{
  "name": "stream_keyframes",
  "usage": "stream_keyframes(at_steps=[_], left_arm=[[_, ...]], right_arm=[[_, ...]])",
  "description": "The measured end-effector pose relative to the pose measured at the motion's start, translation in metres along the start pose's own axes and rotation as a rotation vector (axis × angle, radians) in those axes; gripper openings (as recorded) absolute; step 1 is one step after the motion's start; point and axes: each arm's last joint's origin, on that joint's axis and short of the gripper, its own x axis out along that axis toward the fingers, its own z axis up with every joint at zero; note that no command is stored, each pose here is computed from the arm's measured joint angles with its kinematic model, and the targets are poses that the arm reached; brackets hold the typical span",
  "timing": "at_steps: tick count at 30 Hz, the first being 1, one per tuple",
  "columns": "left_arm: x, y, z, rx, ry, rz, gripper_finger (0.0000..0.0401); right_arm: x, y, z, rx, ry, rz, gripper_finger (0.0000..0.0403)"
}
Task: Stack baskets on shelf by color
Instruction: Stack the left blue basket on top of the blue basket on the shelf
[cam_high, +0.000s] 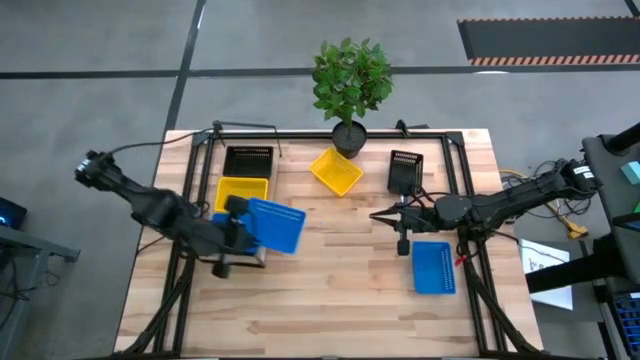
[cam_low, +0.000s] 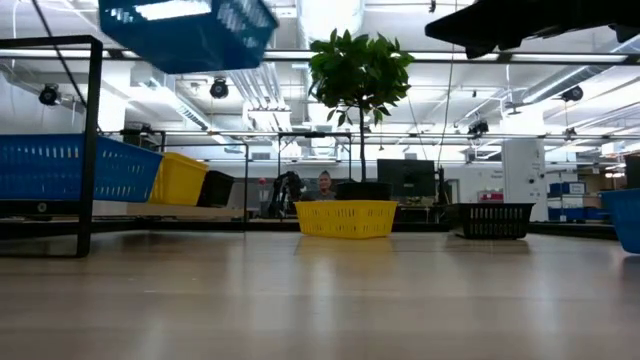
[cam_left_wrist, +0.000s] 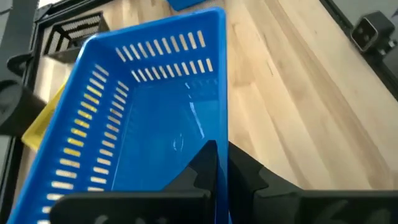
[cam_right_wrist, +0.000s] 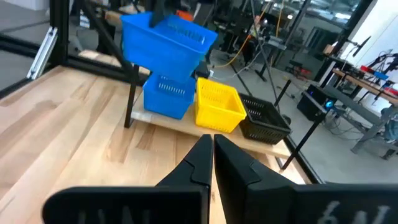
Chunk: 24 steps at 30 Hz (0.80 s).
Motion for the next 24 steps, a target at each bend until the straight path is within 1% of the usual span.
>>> stream_keyframes(at_steps=[2, 6, 10, 13, 20, 24], left_arm=[[-0.014, 0.006, -0.013, 0.003, 0.008, -0.002, 0.0], [-0.038, 0.018, -0.038, -0.04, 0.018, 0.027, 0.0], [-0.051, 0.025, -0.061, -0.099, 0.05, 0.037, 0.0], [-0.051, 0.026, -0.072, -0.168, 0.081, 0.045, 0.0], [-0.042, 0.023, -0.091, -0.159, 0.169, 0.029, 0.0], [-0.039, 0.022, -0.094, -0.164, 0.187, 0.027, 0.0]], right_arm=[[0.0, 0.0, 0.001, -0.006, -0.009, -0.003, 0.0009], [0.0, 0.0, 0.002, -0.008, -0.015, -0.004, 0.0009], [0.0, 0.0, 0.002, -0.008, -0.019, -0.005, 0.0009], [0.0, -0.001, 0.002, -0.007, -0.02, -0.006, 0.0009], [0.0, -0.001, 0.002, 0.0, -0.02, -0.006, 0.0009], [0.0, -0.001, 0.002, 0.008, -0.02, -0.006, 0.0009]])
